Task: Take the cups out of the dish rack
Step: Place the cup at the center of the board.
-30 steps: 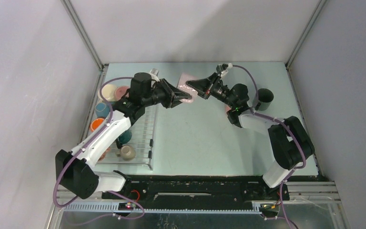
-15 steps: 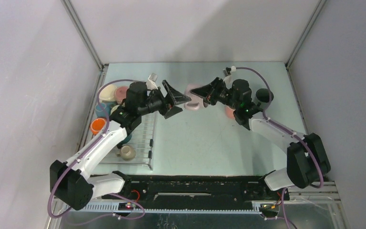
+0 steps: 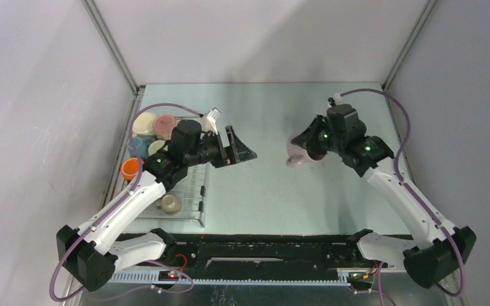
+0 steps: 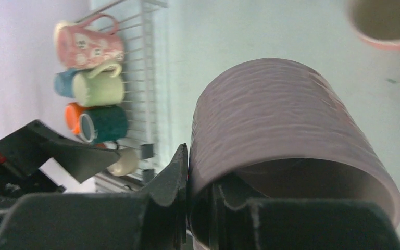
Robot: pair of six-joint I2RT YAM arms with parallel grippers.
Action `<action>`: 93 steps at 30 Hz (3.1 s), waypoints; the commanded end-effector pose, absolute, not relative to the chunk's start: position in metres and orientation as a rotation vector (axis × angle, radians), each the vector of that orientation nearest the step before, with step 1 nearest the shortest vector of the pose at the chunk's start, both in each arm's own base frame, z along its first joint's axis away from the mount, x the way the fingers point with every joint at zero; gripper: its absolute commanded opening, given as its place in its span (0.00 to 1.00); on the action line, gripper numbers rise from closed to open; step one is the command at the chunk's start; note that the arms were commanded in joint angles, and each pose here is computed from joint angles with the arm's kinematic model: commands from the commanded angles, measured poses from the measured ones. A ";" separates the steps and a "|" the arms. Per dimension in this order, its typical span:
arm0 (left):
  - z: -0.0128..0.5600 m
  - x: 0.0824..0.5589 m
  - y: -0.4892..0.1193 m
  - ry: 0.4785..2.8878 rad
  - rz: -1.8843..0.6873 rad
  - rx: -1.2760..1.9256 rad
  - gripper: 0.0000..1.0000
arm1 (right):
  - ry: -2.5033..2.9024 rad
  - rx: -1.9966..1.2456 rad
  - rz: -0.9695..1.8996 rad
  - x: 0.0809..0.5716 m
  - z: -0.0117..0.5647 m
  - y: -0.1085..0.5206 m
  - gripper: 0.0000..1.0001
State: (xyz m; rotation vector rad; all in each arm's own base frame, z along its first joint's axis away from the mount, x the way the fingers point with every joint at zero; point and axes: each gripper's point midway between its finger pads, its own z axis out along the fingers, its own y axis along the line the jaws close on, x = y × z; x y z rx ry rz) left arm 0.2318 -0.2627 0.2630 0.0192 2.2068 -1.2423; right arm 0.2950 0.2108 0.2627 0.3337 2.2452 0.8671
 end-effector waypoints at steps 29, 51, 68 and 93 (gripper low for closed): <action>0.287 0.196 -0.276 2.111 -1.121 0.410 1.00 | 2.251 1.166 0.027 0.348 0.124 -0.080 0.00; 0.292 0.189 -0.266 2.094 -1.082 0.464 1.00 | 2.382 1.245 -0.119 0.378 0.071 -0.116 0.08; 0.289 0.191 -0.270 2.114 -1.087 0.457 1.00 | 2.361 1.189 -0.158 0.376 0.101 -0.111 0.34; 0.301 0.198 -0.272 2.093 -1.086 0.433 1.00 | 2.268 1.149 -0.133 0.350 0.164 -0.107 0.73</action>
